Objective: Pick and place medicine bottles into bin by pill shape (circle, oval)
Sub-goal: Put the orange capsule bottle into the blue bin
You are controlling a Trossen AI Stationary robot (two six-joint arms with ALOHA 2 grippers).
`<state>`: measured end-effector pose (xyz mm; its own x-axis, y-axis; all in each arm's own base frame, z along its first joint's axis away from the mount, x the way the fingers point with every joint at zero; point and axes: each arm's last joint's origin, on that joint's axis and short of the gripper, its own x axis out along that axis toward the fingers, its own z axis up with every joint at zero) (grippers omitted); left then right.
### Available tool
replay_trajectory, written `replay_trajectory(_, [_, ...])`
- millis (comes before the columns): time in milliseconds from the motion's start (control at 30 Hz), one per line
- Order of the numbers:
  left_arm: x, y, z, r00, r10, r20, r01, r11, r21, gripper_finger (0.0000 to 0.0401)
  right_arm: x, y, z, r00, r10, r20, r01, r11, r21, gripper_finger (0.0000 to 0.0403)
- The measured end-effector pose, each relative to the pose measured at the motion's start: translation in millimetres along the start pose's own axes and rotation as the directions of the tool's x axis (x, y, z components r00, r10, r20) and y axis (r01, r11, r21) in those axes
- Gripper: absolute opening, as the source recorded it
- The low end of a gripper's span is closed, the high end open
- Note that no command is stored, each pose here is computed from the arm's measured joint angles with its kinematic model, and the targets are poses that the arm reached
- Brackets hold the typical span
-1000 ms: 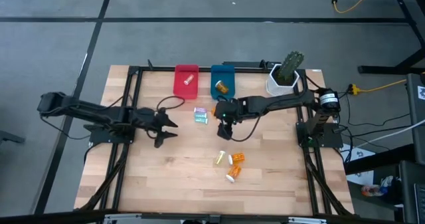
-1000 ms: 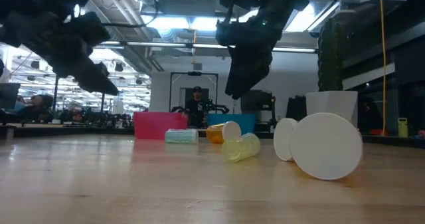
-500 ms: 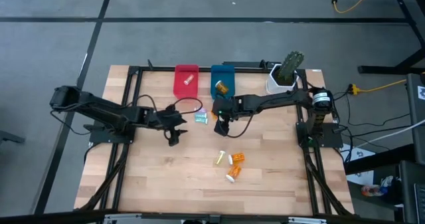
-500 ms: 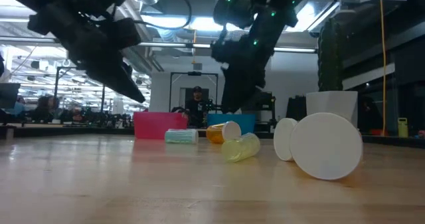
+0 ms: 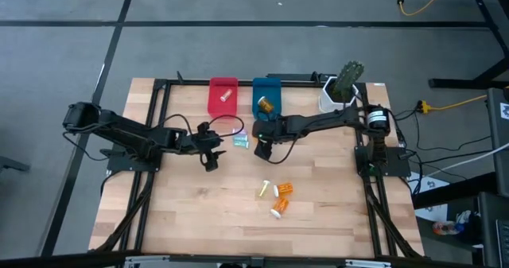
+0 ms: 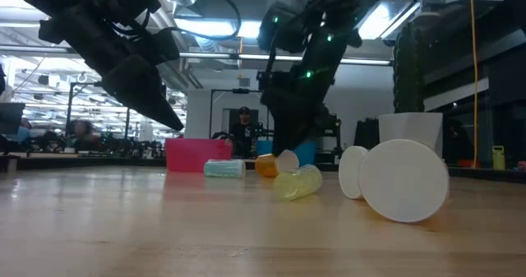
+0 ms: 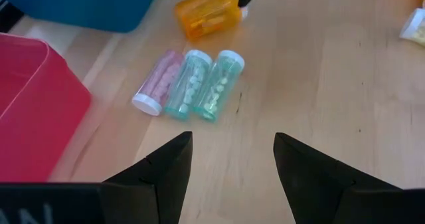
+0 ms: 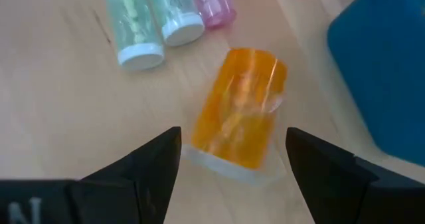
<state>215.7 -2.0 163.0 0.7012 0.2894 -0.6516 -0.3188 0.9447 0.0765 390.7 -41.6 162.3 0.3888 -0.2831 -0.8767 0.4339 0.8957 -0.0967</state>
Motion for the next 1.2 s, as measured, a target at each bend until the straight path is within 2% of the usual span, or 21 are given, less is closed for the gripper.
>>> replay_trajectory(167, [-0.1, 0.0, 0.1, 1.0, 0.0, 0.001, 0.0, 1.0, 0.0, 0.0206, 11.7, 2.1, -1.8, 1.0, -0.003, -0.006, 0.003, 1.0, -0.001, 0.0272])
replay_trajectory(667, [-0.1, 0.0, 0.1, 1.0, -0.002, 0.0, 0.002, 1.0, 0.0, 0.0206, 12.8, 2.3, -2.7, 1.0, -0.005, -0.011, 0.005, 1.0, 0.0, 0.027])
replay_trajectory(1000, [-0.1, -0.1, 0.0, 1.0, -0.008, -0.001, 0.008, 1.0, 0.0, 0.0206, 16.4, 1.1, -9.8, 0.999, -0.013, -0.035, 0.013, 1.0, -0.014, 0.0217])
replay_trajectory(1200, [-0.1, -0.1, 0.0, 1.0, -0.008, -0.001, 0.008, 1.0, -0.001, 0.0206, 0.3, 3.1, 3.0, 0.999, -0.028, -0.036, 0.025, 0.997, -0.074, 0.0215])
